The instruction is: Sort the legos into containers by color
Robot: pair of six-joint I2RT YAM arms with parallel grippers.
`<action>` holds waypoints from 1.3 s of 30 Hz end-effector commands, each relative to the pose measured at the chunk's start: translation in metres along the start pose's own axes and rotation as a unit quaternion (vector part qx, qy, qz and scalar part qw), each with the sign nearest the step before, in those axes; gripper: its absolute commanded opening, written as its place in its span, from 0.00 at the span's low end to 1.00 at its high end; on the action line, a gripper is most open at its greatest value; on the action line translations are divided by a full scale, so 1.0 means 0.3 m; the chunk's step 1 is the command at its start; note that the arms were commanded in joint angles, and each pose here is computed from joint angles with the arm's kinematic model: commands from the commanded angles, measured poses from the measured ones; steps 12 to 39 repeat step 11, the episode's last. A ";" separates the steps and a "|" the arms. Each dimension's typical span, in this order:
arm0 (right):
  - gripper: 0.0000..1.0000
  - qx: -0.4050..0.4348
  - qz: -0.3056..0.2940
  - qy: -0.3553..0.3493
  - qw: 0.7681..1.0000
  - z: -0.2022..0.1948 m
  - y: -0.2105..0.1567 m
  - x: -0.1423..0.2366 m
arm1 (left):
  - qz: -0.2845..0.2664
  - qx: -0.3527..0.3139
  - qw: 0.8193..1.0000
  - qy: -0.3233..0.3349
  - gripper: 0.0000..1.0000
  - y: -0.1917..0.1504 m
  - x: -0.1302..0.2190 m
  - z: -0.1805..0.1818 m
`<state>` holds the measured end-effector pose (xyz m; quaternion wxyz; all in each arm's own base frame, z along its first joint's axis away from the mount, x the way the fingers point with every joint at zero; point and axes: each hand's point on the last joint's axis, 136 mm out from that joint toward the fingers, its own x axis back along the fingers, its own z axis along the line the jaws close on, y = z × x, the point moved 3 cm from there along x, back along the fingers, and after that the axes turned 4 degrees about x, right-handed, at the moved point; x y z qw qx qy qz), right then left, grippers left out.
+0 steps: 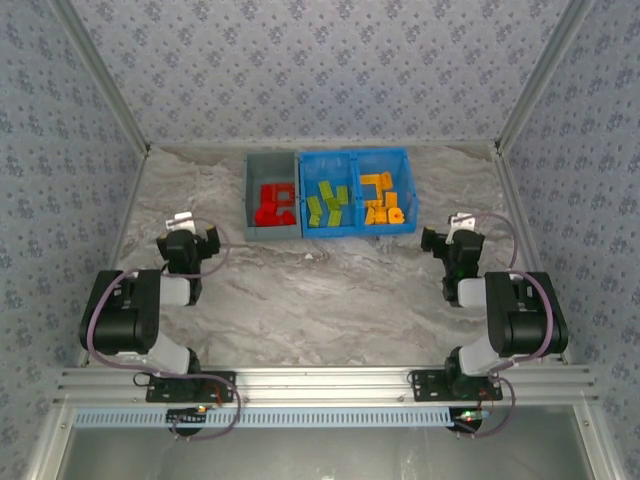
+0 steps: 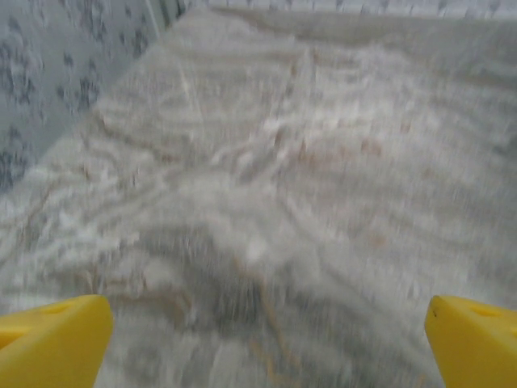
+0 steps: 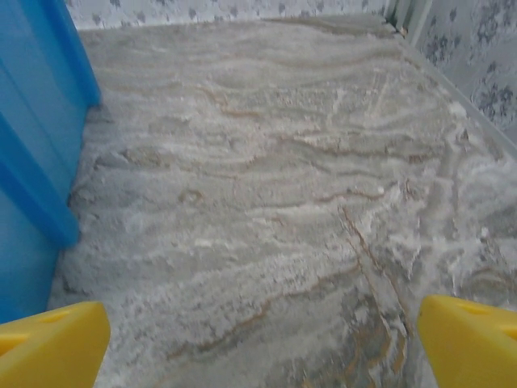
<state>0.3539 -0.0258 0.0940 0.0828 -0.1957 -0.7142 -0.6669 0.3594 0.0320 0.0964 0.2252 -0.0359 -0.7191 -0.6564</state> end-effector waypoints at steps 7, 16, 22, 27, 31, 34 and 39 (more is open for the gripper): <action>1.00 0.011 -0.003 -0.021 1.000 -0.013 0.013 -0.011 | -0.007 0.001 1.000 -0.010 0.99 0.021 -0.005 -0.009; 1.00 0.011 -0.004 -0.022 1.000 -0.013 0.015 -0.011 | -0.008 0.002 1.000 -0.011 0.99 0.023 -0.005 -0.009; 1.00 0.011 -0.004 -0.022 1.000 -0.013 0.015 -0.011 | -0.008 0.002 1.000 -0.011 0.99 0.023 -0.005 -0.009; 1.00 0.011 -0.004 -0.022 1.000 -0.013 0.015 -0.011 | -0.008 0.002 1.000 -0.011 0.99 0.023 -0.005 -0.009; 1.00 0.011 -0.004 -0.022 1.000 -0.013 0.015 -0.011 | -0.008 0.002 1.000 -0.011 0.99 0.023 -0.005 -0.009; 1.00 0.011 -0.004 -0.022 1.000 -0.013 0.015 -0.011 | -0.008 0.002 1.000 -0.011 0.99 0.023 -0.005 -0.009; 1.00 0.011 -0.004 -0.022 1.000 -0.013 0.015 -0.011 | -0.008 0.002 1.000 -0.011 0.99 0.023 -0.005 -0.009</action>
